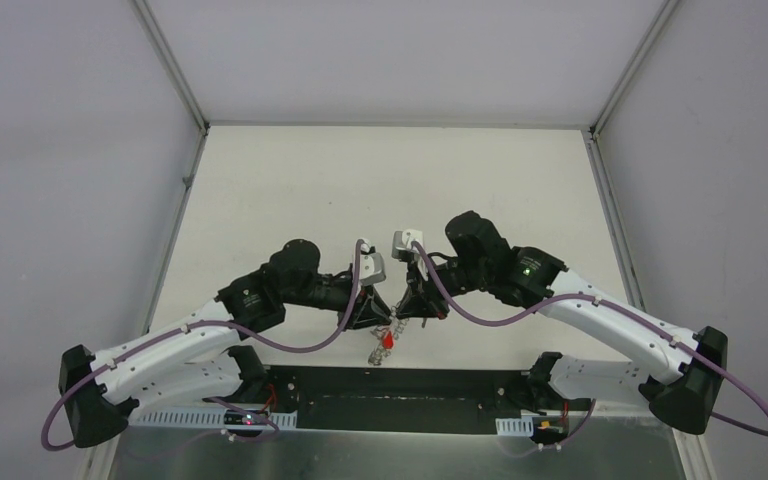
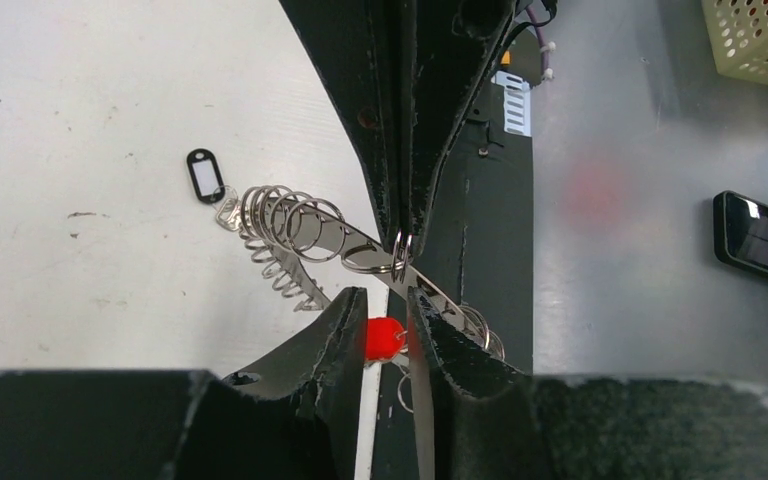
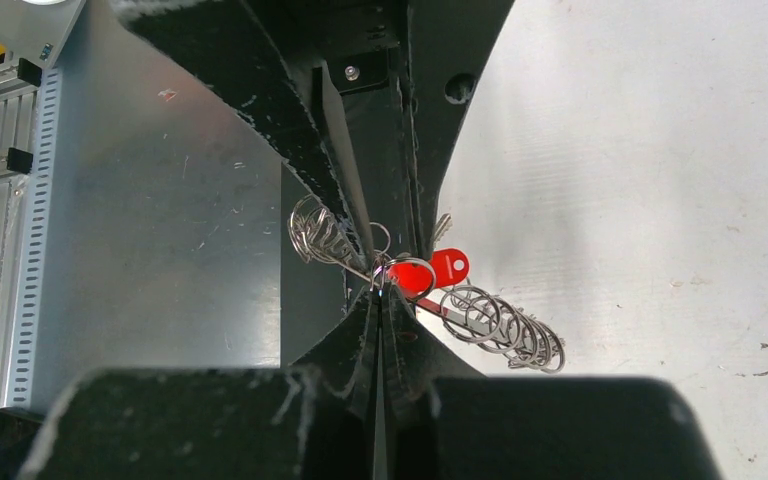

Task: Put the keys on the keyring

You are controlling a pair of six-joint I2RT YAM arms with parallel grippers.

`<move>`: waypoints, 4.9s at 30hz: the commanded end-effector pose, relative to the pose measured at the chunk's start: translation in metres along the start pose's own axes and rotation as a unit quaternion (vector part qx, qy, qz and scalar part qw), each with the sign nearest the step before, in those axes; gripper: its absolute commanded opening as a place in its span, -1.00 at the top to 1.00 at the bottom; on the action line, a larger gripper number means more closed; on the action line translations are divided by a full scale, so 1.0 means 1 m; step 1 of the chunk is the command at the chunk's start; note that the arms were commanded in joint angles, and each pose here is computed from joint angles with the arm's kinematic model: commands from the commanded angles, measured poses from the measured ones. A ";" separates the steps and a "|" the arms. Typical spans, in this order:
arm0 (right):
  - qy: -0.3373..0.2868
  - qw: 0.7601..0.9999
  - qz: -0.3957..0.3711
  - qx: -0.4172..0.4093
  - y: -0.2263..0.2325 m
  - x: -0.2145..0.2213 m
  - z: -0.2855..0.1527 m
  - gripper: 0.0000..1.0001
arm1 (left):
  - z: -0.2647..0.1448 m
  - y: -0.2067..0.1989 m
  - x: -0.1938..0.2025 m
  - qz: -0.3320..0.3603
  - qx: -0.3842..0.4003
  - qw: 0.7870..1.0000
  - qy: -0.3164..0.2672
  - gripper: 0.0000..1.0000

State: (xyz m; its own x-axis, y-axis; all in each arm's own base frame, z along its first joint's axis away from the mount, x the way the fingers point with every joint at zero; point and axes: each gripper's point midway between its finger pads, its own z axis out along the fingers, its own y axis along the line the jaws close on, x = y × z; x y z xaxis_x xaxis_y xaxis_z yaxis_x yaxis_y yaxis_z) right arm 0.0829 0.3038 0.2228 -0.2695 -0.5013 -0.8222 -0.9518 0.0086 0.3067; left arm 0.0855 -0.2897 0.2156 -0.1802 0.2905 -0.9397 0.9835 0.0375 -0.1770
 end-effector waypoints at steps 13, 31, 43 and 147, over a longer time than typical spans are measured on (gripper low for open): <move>-0.052 0.998 -0.036 0.001 0.005 -0.036 -0.007 1.00 | 0.003 -0.010 -0.044 0.035 0.027 0.997 -0.071 0.46; -0.053 0.998 -0.034 0.003 0.004 -0.036 -0.007 1.00 | -0.001 -0.013 -0.051 0.040 0.030 0.994 -0.093 0.74; -0.063 0.996 -0.034 0.044 -0.005 -0.035 -0.013 -0.06 | -0.002 -0.012 -0.044 0.034 0.022 0.995 -0.092 1.00; -0.275 0.923 0.094 0.254 -0.072 -0.058 -0.079 1.00 | -0.091 0.038 -0.050 -0.037 -0.246 0.934 -0.257 -0.98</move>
State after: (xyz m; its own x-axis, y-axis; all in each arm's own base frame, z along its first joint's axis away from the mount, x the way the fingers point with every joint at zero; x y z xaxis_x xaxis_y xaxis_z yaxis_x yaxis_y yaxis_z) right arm 0.1459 0.2801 0.2507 -0.2867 -0.0897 -0.9538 -0.8958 0.3781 0.2337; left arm 0.1077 -0.2358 0.2922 0.0461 -0.1994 -0.9788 0.9415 0.3362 -0.0242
